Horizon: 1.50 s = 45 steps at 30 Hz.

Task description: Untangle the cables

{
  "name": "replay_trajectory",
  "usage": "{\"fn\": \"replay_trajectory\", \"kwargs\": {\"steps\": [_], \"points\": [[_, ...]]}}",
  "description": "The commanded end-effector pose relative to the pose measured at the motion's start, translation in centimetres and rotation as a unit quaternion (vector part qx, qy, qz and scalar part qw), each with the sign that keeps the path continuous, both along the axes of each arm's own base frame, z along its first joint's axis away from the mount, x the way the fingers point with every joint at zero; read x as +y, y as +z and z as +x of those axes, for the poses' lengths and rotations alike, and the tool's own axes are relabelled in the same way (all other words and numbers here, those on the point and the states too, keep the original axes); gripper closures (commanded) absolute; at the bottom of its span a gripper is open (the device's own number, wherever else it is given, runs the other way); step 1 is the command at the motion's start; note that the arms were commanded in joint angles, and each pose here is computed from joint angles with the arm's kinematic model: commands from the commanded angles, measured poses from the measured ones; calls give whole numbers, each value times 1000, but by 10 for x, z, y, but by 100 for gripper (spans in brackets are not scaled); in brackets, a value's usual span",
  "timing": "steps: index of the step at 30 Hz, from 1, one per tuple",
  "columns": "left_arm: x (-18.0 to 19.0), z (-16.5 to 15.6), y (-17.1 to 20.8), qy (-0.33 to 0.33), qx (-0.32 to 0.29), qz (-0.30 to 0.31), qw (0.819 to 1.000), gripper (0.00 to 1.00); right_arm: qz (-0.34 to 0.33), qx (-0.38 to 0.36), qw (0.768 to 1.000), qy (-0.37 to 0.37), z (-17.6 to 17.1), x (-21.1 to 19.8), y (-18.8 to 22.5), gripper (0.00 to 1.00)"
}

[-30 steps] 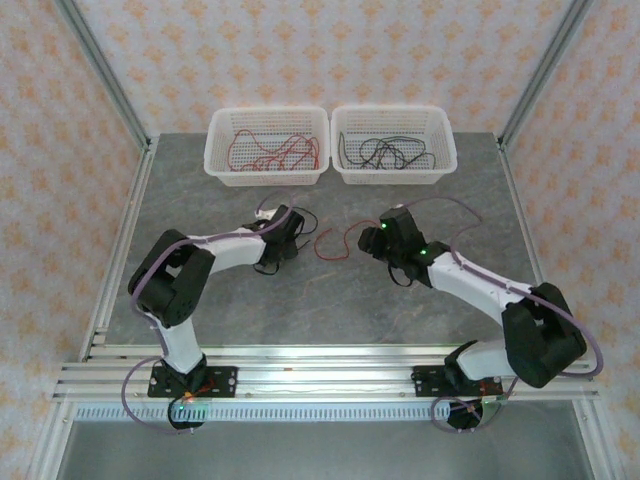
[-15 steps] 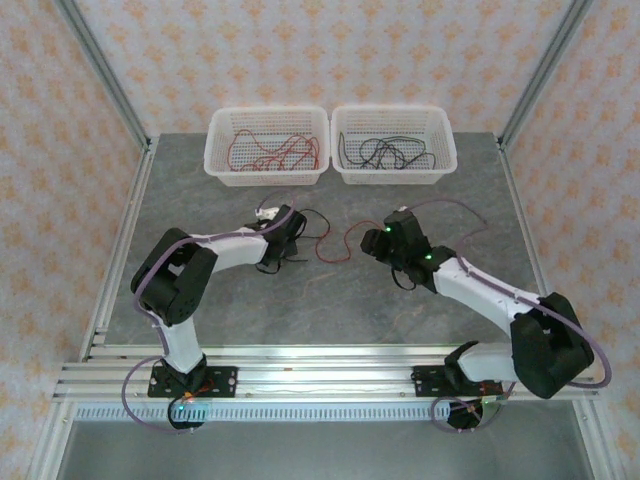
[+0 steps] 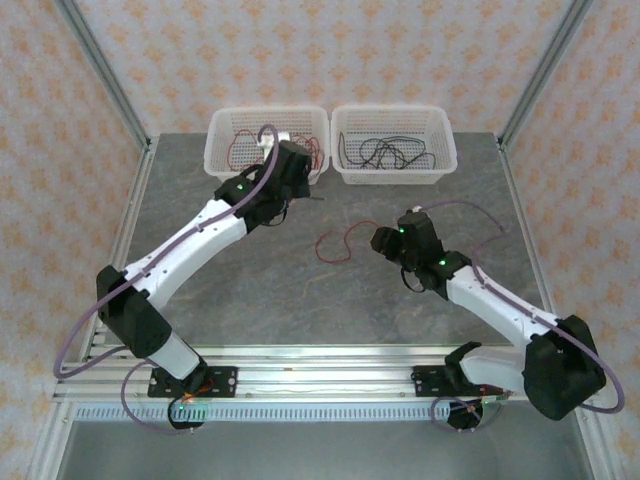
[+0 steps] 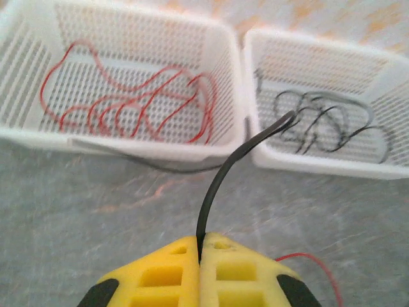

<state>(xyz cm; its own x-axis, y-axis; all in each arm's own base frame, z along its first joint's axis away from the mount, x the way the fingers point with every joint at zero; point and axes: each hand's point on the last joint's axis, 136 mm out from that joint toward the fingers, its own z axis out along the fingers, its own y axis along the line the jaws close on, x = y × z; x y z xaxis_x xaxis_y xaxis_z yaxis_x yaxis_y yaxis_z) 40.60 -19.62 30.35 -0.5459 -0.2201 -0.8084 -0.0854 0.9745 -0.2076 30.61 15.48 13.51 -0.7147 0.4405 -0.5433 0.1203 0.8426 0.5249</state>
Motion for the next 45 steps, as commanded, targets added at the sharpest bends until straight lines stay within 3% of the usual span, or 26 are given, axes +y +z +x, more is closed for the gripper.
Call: {"fn": "replay_trajectory", "kwargs": {"steps": [1, 10, 20, 29, 36, 43, 44, 45], "points": [[-3, -1, 21, -22, -7, 41, 999, 100, -9, -3, 1000, -8, -5, -9, -2, 45], [-43, 38, 123, -79, -166, 10, 983, 100, 6, -4, 1000, -2, -15, -9, -6, 45], [-79, 99, 147, -90, -281, 28, 955, 100, 6, -10, 1000, -7, -29, -18, -8, 45], [-116, 168, 96, -123, -321, -1, 939, 100, 1, 2, 1000, -14, -34, -23, -15, 45], [-136, 215, 20, -132, -292, 5, 947, 100, -7, 8, 1000, -16, -33, -24, -17, 45], [-142, 250, -62, -106, -264, 61, 957, 100, -16, 17, 1000, -16, -31, -24, -22, 45], [-141, 252, -71, -101, -260, 74, 958, 96, -16, 19, 1000, -15, -31, -23, -23, 45], [-141, 253, -74, -100, -257, 80, 958, 85, -17, 19, 1000, -15, -30, -23, -23, 45]]}}
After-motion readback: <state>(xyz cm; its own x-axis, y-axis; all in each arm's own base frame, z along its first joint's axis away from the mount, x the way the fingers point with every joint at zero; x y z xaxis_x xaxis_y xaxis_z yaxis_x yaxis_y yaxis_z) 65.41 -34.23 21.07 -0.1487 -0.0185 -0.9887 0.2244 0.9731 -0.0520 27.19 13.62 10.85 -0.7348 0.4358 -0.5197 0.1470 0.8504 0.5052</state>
